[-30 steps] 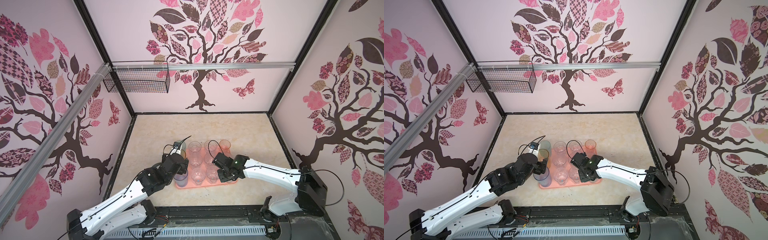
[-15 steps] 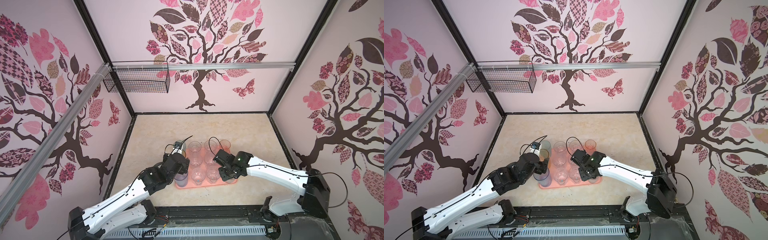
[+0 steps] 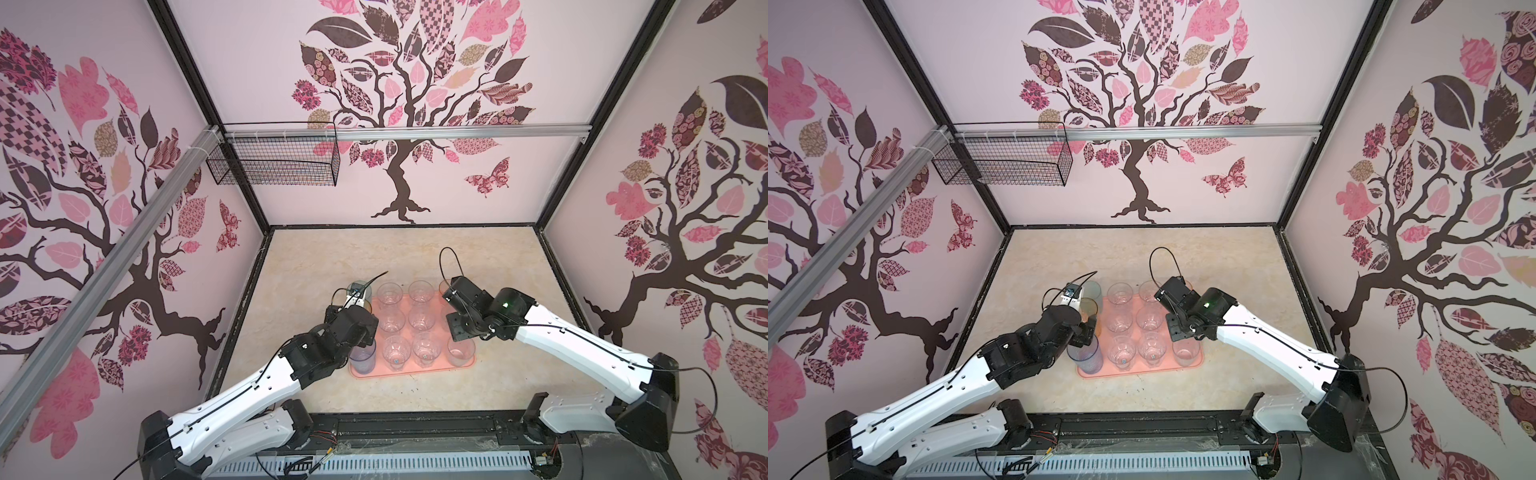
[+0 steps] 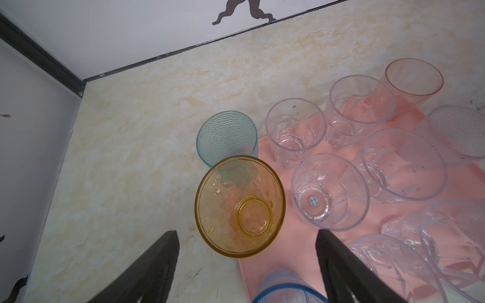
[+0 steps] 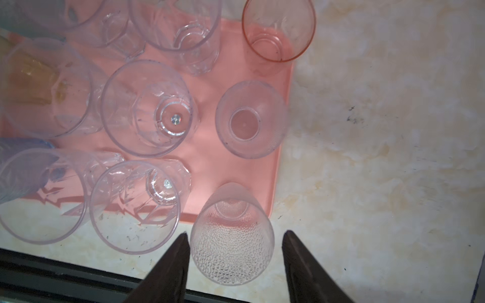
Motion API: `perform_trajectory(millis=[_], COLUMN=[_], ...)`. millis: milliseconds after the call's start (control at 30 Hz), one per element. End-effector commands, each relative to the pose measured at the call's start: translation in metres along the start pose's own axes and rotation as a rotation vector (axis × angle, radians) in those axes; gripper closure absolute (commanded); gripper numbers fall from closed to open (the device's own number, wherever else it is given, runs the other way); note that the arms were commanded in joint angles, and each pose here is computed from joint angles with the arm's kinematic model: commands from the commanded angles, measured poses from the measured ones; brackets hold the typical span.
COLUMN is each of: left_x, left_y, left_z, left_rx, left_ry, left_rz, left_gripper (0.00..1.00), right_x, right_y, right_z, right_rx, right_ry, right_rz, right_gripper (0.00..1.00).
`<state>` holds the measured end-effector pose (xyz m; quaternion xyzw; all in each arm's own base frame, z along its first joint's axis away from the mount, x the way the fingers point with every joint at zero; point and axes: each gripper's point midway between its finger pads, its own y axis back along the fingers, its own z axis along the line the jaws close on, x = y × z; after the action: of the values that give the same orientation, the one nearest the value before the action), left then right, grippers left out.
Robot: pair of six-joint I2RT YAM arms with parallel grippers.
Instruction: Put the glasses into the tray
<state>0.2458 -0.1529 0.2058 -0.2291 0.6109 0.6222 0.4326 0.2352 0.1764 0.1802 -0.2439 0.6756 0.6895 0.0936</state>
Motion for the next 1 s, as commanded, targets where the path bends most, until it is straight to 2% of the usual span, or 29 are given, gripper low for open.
perform_trajectory(millis=[0,233,400,500,567,667,733,867,967], left_x=[-0.016,-0.029,-0.034,-0.044,-0.047,-0.032,-0.022,-0.017,-0.012], left_y=[0.005,0.016,0.019,0.019,0.019,0.02,0.019,0.018,0.018], left_z=[0.009,0.045,0.083,0.115,0.133,0.172,0.19,0.207,0.219], left_rx=[-0.041,-0.128,-0.217,-0.275,-0.302,-0.463,-0.553,-0.672,-0.778], left_ry=[0.002,0.054,0.105,0.202,0.302,0.472,0.509,0.519,0.525], left_rz=[-0.044,-0.135,-0.178,-0.212,-0.23,-0.229,-0.226,-0.282,-0.315], left_gripper=[0.14,0.13,0.11,0.11,0.11,0.1,0.1,0.09,0.1], right_x=[-0.037,-0.079,-0.084,-0.077,-0.08,-0.086,-0.089,-0.093,-0.086], right_y=[0.017,0.0,-0.017,-0.03,-0.036,-0.037,-0.033,-0.032,-0.037], right_z=[-0.027,-0.1,-0.146,-0.174,-0.177,-0.183,-0.191,-0.211,-0.232], right_rx=[0.075,0.114,0.061,0.058,0.043,0.032,0.052,0.169,0.316], right_ry=[-0.042,-0.309,-0.543,-0.72,-0.744,-0.776,-0.797,-0.789,-0.779], right_rz=[-0.145,-0.273,-0.311,-0.339,-0.402,-0.531,-0.609,-0.666,-0.683], right_gripper=[0.39,0.38,0.36,0.35,0.31,0.16,0.01,0.0,0.0])
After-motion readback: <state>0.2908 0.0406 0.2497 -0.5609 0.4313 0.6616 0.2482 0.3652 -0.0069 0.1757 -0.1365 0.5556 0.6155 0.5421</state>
